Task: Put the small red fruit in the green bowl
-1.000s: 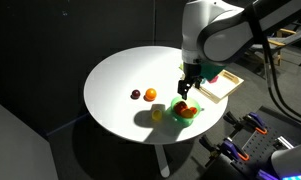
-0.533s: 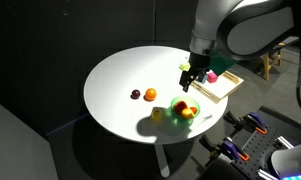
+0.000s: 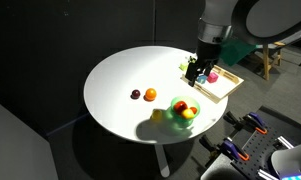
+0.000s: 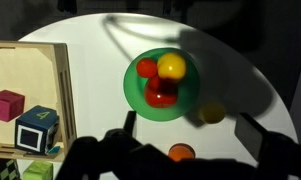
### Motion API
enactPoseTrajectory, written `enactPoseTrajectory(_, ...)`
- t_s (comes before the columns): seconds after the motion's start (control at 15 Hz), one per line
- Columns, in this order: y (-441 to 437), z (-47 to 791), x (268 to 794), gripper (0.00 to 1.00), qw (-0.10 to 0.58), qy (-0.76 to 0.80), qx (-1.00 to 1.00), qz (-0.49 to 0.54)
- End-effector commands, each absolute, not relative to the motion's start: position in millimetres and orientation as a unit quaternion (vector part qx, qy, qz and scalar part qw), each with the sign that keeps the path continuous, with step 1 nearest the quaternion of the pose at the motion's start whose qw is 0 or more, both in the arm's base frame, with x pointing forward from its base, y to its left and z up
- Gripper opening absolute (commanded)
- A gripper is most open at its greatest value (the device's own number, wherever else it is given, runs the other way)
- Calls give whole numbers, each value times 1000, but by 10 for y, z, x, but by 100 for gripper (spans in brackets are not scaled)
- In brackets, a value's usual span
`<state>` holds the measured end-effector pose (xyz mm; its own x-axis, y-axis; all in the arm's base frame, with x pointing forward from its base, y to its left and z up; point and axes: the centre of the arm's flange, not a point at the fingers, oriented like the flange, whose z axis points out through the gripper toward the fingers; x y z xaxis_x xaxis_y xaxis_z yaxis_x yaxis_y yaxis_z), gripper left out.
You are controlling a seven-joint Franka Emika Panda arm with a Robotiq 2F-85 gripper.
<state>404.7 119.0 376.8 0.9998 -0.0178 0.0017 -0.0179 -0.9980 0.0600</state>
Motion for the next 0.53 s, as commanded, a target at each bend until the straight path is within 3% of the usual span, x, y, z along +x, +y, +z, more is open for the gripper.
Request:
enactPoseTrajectory(0.0,1165,3960,3985,100,22,-1,1000,-18)
enactPoseTrajectory(0.47,1179,3908,3963,100,26,-5,999,-19)
